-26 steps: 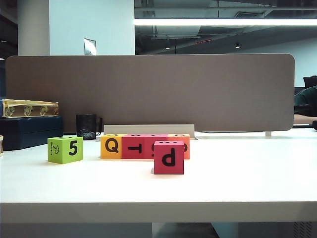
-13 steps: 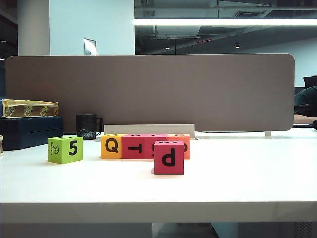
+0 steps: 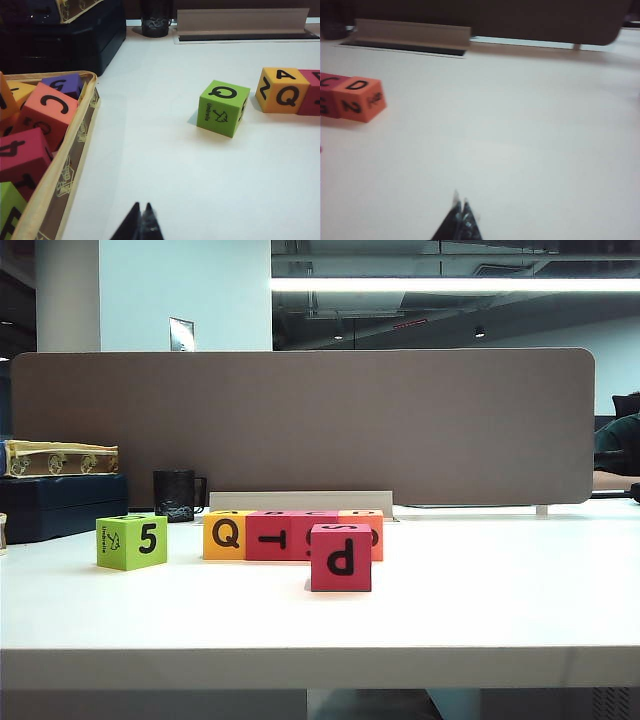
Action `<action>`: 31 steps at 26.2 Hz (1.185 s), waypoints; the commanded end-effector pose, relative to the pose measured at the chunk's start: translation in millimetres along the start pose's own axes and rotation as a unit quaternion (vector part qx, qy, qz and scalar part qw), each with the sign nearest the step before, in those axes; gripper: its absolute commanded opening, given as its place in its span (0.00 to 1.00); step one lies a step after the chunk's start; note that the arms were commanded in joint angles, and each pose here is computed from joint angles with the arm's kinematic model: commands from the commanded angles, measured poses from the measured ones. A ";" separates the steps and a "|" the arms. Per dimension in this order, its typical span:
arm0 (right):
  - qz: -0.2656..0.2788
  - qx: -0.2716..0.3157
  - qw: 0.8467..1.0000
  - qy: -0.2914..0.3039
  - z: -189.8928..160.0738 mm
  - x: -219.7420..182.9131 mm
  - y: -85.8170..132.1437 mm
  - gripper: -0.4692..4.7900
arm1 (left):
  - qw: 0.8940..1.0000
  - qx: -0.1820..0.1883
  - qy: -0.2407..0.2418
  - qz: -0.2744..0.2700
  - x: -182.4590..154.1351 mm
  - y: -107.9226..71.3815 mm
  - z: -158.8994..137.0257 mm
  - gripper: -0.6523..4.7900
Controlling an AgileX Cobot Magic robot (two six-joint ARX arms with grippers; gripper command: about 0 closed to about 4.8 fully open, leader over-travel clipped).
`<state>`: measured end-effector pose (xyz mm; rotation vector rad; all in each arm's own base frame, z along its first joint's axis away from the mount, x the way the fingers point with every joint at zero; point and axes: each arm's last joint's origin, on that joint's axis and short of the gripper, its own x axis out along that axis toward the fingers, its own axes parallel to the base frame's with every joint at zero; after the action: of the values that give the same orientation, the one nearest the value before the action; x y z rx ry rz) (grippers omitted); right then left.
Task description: Select the appropriate blocks from the scattered letter blocks on the table and arrange them in a row to spell out "ABCD".
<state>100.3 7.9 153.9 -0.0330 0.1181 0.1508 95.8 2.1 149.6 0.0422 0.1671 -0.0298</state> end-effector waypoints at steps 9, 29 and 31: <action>-0.061 0.023 0.997 0.031 -8.3 -4.1 -2.9 0.09 | 1.000 0.000 0.002 -0.001 0.0 0.0 -0.2 0.11; -0.061 0.024 0.997 0.030 -8.0 -4.1 -2.8 0.09 | 1.000 0.000 0.002 -0.001 0.0 0.0 -0.2 0.11; -0.061 0.024 0.997 0.030 -8.0 -4.1 -2.8 0.09 | 1.000 0.000 0.002 -0.001 0.0 0.0 -0.2 0.11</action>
<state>96.0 4.3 145.8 -0.0002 0.1951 0.0298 95.8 2.1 149.6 0.0422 0.1671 -0.0302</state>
